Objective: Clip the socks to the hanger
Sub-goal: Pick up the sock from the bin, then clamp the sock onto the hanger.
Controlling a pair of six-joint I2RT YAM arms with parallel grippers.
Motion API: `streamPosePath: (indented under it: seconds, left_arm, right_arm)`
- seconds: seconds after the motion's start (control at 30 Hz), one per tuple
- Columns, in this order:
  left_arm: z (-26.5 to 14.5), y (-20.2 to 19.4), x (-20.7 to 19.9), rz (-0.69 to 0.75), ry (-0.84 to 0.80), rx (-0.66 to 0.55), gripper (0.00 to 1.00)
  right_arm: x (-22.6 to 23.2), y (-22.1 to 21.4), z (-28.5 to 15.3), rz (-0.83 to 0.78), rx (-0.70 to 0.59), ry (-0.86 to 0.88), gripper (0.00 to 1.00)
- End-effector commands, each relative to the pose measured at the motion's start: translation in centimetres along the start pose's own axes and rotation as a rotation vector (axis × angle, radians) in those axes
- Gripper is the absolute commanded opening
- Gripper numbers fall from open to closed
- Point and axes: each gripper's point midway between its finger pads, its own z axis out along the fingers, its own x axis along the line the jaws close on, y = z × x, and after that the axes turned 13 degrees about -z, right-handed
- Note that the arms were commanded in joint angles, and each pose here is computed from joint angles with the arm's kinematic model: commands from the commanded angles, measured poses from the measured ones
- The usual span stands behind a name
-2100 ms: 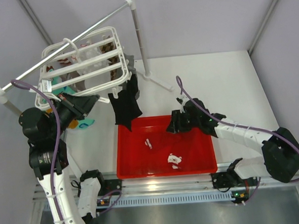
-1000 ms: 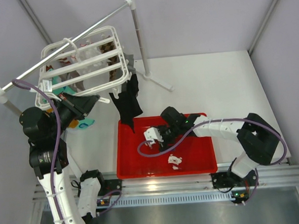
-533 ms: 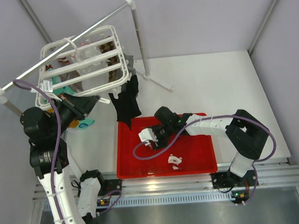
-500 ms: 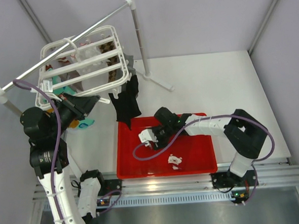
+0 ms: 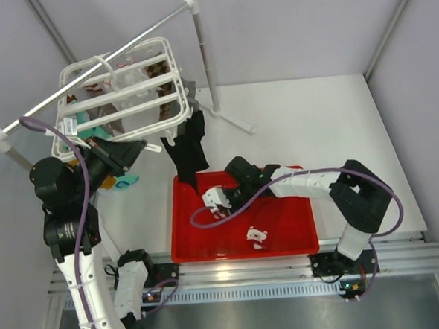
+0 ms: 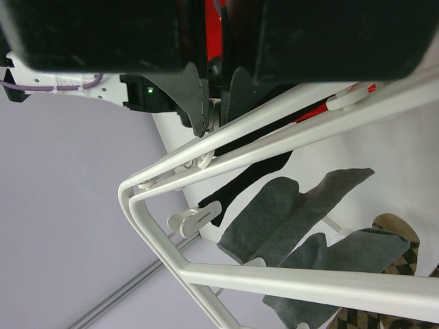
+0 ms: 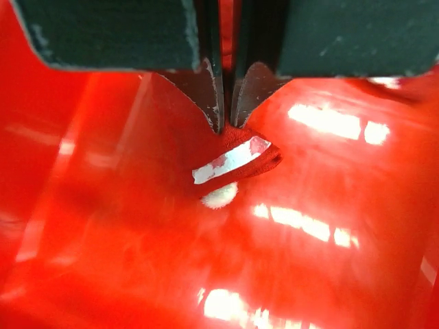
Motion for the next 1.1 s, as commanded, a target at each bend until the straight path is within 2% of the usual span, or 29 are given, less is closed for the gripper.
streamPosePath:
  seconds: [0.0, 0.13, 0.23, 0.37, 0.53, 0.67, 0.7, 0.83, 1.07]
  left_arm:
    - [0.0, 0.5, -0.8, 0.029, -0.027, -0.013, 0.0]
    - [0.1, 0.4, -0.7, 0.022, -0.031, -0.009, 0.0]
    - [0.1, 0.4, -0.9, 0.029, -0.039, -0.009, 0.0]
    - [0.1, 0.5, -1.1, 0.032, -0.047, -0.01, 0.0]
    - [-0.2, 0.1, -1.1, 0.037, -0.042, 0.002, 0.0]
    - [-0.4, 0.0, -1.2, 0.046, -0.042, 0.004, 0.0]
    - [-0.4, -0.1, -1.3, 0.045, -0.045, 0.009, 0.0]
    - [-0.5, -0.4, -1.3, 0.033, -0.044, 0.021, 0.0]
    - [-0.1, -0.7, -0.8, -0.008, -0.041, 0.044, 0.0]
  right_arm:
    - [-4.1, 8.5, -5.4, 0.037, -0.208, -0.169, 0.0]
    - [-6.5, 14.5, -10.8, 0.144, -0.362, -0.293, 0.0]
    - [-7.7, 19.4, -14.0, 0.153, -0.477, -0.345, 0.0]
    - [-8.4, 24.3, -15.9, 0.152, -0.576, -0.379, 0.0]
    - [-9.5, 28.6, -16.4, 0.202, -0.636, -0.445, 0.0]
    - [-12.2, 27.8, -16.8, 0.255, -0.599, -0.584, 0.0]
    - [-13.5, 26.8, -17.1, 0.291, -0.563, -0.663, 0.0]
    - [-16.5, 25.0, -20.1, 0.356, -0.573, -0.878, 0.0]
    - [-17.4, 25.1, -21.4, 0.359, -0.625, -0.951, 0.0]
